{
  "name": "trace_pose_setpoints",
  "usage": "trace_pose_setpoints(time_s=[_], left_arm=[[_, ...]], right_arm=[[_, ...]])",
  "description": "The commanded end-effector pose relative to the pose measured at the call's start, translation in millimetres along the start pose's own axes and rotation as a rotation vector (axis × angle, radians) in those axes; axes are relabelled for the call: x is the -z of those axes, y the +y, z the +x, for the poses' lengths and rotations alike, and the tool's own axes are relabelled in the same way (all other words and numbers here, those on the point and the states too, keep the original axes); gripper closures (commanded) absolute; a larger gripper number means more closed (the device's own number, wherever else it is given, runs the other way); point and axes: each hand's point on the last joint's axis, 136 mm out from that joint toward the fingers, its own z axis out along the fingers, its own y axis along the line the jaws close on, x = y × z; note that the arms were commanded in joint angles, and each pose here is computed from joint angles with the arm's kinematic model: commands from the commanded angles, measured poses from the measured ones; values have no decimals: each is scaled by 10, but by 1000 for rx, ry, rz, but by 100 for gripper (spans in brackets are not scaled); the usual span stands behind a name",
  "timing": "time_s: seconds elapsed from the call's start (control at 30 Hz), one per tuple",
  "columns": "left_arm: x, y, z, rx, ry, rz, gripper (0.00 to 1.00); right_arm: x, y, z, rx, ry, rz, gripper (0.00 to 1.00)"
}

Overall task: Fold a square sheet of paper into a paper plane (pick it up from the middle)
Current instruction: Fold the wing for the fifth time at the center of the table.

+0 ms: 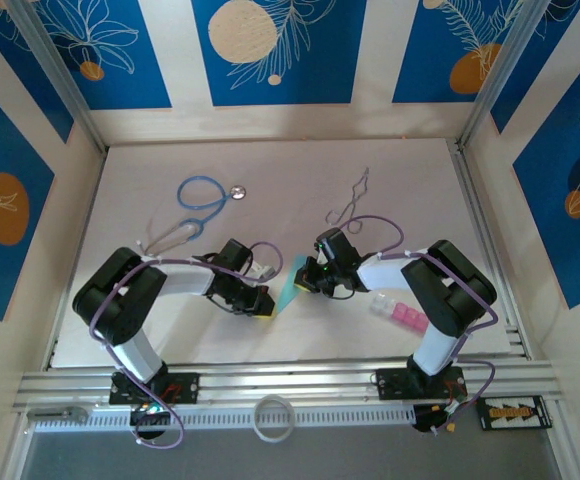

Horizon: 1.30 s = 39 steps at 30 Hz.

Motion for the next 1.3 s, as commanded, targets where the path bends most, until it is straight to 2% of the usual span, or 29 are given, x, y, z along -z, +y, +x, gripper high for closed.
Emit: trace_pose_setpoints(time_s=[0.0, 0.13, 0.17, 0.23, 0.27, 0.37, 0.5, 0.57, 0.67, 0.77, 0.9, 0.97, 1.1, 1.27], left_arm=[[30, 101, 145, 47, 48, -40, 100], [44, 114, 164, 55, 45, -50, 99], [45, 124, 171, 61, 45, -55, 91], [48, 120, 186, 64, 46, -54, 89], [48, 124, 189, 67, 44, -54, 90], [48, 151, 215, 81, 45, -62, 100], [68, 137, 219, 83, 36, -62, 100], [97, 125, 222, 80, 28, -68, 90], [195, 123, 187, 67, -19, -111, 83], [376, 27, 50, 34, -131, -136, 77], [533, -257, -183, -19, -231, -76, 85], [529, -394, -297, -36, -243, -20, 88], [397, -638, -497, -57, -209, 92, 94], [190, -694, -632, -73, -172, 92, 96]], right_arm=[[-51, -410, 80, -60, 17, 151, 98], [-45, -423, 79, -61, 17, 163, 98], [-45, -425, 78, -61, 16, 163, 98], [-42, -426, 78, -62, 16, 164, 99], [-44, -425, 77, -63, 15, 164, 99], [-41, -427, 79, -64, 16, 168, 99], [-48, -438, 85, -67, 21, 171, 99], [-50, -441, 85, -67, 21, 171, 98], [-49, -434, 77, -68, 18, 170, 99], [-51, -418, 75, -70, 19, 164, 99], [-50, -419, 76, -76, 18, 164, 99], [-56, -418, 78, -79, 20, 163, 99], [-56, -416, 79, -81, 21, 162, 99], [-73, -422, 88, -87, 28, 161, 99]])
